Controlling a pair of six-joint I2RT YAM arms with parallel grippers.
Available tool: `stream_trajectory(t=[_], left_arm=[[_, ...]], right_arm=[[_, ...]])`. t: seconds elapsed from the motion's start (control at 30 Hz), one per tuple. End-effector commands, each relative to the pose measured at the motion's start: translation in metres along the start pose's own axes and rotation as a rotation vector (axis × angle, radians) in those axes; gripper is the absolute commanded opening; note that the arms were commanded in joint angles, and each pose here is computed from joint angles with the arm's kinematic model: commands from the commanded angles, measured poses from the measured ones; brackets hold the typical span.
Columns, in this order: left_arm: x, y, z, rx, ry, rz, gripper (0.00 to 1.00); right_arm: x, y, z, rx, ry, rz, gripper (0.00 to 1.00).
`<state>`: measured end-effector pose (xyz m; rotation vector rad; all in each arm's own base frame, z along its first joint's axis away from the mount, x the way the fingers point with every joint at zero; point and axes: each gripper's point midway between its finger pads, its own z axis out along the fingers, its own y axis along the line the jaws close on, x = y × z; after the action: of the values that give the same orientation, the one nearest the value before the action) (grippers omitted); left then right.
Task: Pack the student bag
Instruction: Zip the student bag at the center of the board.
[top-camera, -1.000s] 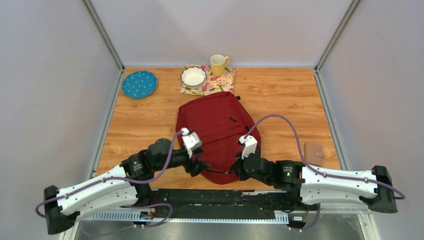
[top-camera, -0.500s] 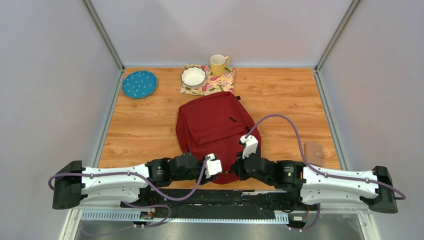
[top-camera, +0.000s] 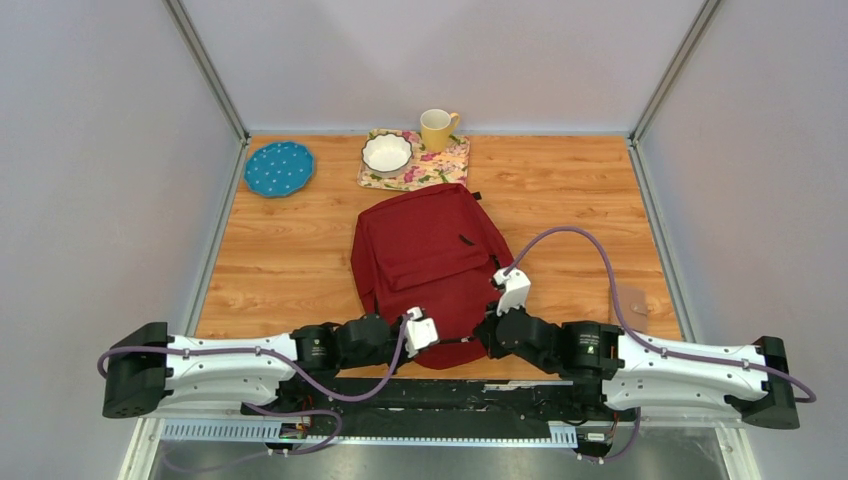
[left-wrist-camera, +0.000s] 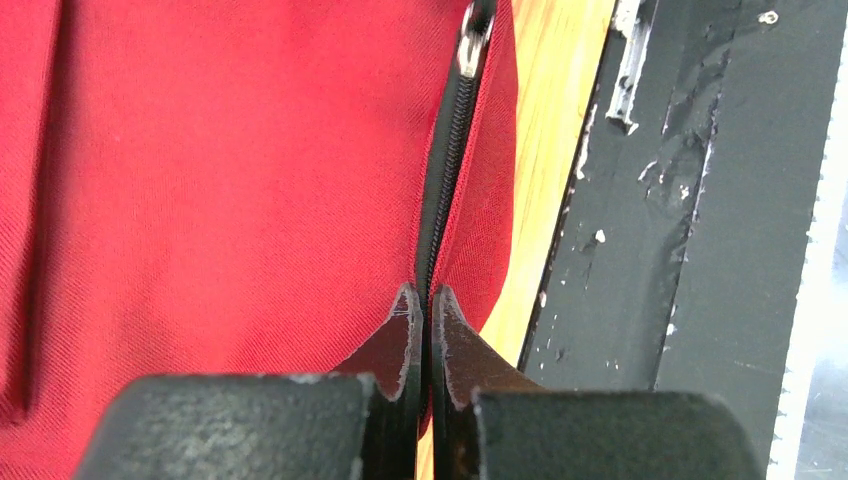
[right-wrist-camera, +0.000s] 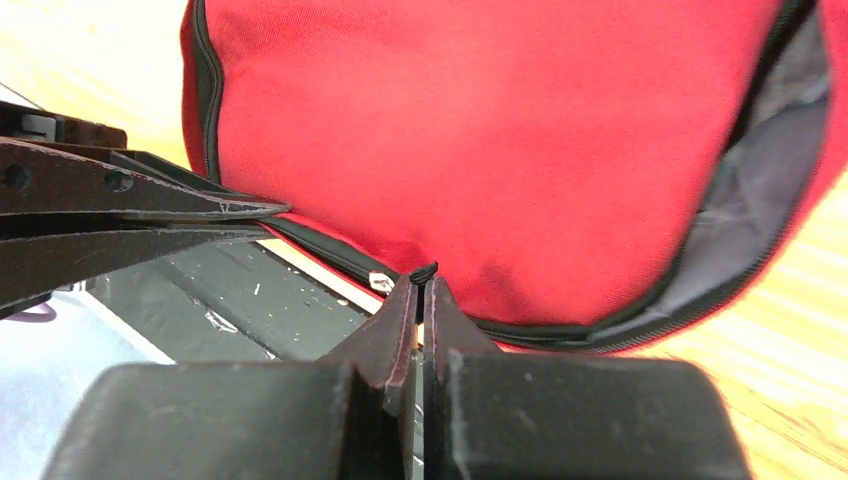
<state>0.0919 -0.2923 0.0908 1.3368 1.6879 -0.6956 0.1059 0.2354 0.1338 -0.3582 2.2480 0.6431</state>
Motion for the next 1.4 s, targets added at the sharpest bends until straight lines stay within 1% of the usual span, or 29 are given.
stream_trajectory(t=[0.0, 0.07, 0.1, 0.2, 0.3, 0.37, 0.43, 0.5, 0.57, 0.6, 0.63, 0.67, 0.73, 0.77, 0.8, 0.9, 0.97, 1.0, 1.13, 1.2, 1.37], left_arm=[[0.033, 0.006, -0.011, -0.062, 0.058, -0.061, 0.00], [0.037, 0.009, -0.015, -0.079, 0.054, -0.070, 0.00], [0.044, 0.011, -0.019, -0.096, 0.076, -0.077, 0.00], [0.053, 0.015, -0.025, -0.123, 0.090, -0.096, 0.00], [0.057, 0.016, -0.030, -0.136, 0.078, -0.119, 0.00], [0.052, 0.016, -0.032, -0.139, 0.049, -0.136, 0.00], [0.042, 0.013, -0.034, -0.124, 0.011, -0.174, 0.19], [0.024, 0.008, -0.034, -0.093, -0.048, -0.203, 0.35], [0.006, 0.007, -0.036, -0.083, -0.101, -0.217, 0.41], [-0.004, 0.008, -0.036, -0.082, -0.129, -0.221, 0.48], [-0.011, 0.009, -0.037, -0.086, -0.146, -0.223, 0.51], [-0.023, 0.011, -0.039, -0.086, -0.172, -0.224, 0.57], [-0.045, 0.013, -0.042, -0.085, -0.239, -0.213, 0.64], [-0.053, 0.013, -0.043, -0.084, -0.263, -0.207, 0.71], [-0.064, 0.014, -0.044, -0.078, -0.306, -0.187, 0.72], [-0.083, 0.013, -0.042, -0.061, -0.371, -0.127, 0.73], [-0.088, 0.011, -0.035, -0.049, -0.363, -0.096, 0.73], [-0.089, 0.007, -0.032, -0.028, -0.355, -0.057, 0.73], [-0.089, -0.002, -0.007, 0.026, -0.271, -0.021, 0.74], [-0.089, -0.007, 0.000, 0.049, -0.261, 0.012, 0.74], [-0.081, -0.012, 0.021, 0.074, -0.186, 0.020, 0.75]], right_arm=[[-0.024, -0.018, -0.015, 0.058, -0.115, 0.054, 0.00], [-0.027, -0.026, -0.021, 0.070, -0.136, 0.071, 0.00], [-0.029, -0.031, -0.023, 0.088, -0.153, 0.084, 0.00], [-0.032, -0.046, -0.031, 0.123, -0.183, 0.094, 0.00], [-0.034, -0.050, -0.036, 0.119, -0.196, 0.098, 0.00], [-0.035, -0.048, -0.037, 0.107, -0.199, 0.101, 0.00], [-0.034, -0.043, -0.036, 0.089, -0.189, 0.100, 0.00], [-0.035, -0.037, -0.034, 0.066, -0.187, 0.101, 0.00], [-0.035, -0.027, -0.031, 0.030, -0.180, 0.113, 0.00], [-0.032, -0.024, -0.029, 0.014, -0.169, 0.114, 0.00], [-0.031, -0.020, -0.028, 0.002, -0.165, 0.116, 0.00], [-0.034, -0.014, -0.026, -0.022, -0.176, 0.129, 0.00], [-0.033, -0.008, -0.024, -0.044, -0.169, 0.126, 0.00], [-0.034, -0.005, -0.023, -0.052, -0.168, 0.126, 0.00], [-0.035, -0.002, -0.023, -0.059, -0.165, 0.121, 0.00], [-0.034, -0.001, -0.021, -0.046, -0.152, 0.103, 0.00], [-0.036, 0.000, -0.022, -0.045, -0.151, 0.101, 0.00], [-0.036, 0.000, -0.022, -0.045, -0.152, 0.097, 0.00], [-0.040, -0.002, -0.027, -0.050, -0.168, 0.113, 0.00], [-0.040, -0.003, -0.028, -0.049, -0.169, 0.114, 0.00], [-0.037, -0.011, -0.032, -0.032, -0.162, 0.131, 0.00]])
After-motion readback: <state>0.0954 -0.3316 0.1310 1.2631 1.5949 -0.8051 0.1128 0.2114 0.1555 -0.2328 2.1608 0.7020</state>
